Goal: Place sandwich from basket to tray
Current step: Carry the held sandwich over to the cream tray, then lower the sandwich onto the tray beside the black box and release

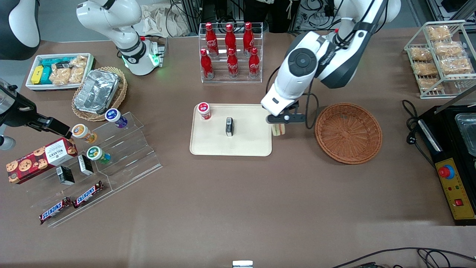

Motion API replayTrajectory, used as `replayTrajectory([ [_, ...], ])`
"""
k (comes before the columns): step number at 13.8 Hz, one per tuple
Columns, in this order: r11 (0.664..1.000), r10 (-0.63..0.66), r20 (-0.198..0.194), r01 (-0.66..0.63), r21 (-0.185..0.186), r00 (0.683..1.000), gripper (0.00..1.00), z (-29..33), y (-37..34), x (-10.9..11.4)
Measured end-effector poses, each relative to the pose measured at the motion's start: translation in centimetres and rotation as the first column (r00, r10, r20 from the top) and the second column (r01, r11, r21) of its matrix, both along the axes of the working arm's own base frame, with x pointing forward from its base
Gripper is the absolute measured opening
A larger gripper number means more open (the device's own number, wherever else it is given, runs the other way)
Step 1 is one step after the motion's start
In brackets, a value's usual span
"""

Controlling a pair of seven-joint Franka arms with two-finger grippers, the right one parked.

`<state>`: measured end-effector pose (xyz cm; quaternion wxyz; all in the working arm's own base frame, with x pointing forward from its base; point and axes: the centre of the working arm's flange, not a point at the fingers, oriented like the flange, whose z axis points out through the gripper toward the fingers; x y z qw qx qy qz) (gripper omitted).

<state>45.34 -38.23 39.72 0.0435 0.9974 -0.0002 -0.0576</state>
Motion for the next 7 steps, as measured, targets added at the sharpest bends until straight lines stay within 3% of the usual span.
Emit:
replayTrajectory([
  [3,1.0,-0.02,0.023,0.02,-0.022,1.0,0.1,-2.8,-1.6,0.1],
  [7,0.999,-0.027,0.024,0.027,-0.029,0.999,0.1,-6.7,-2.8,0.3],
])
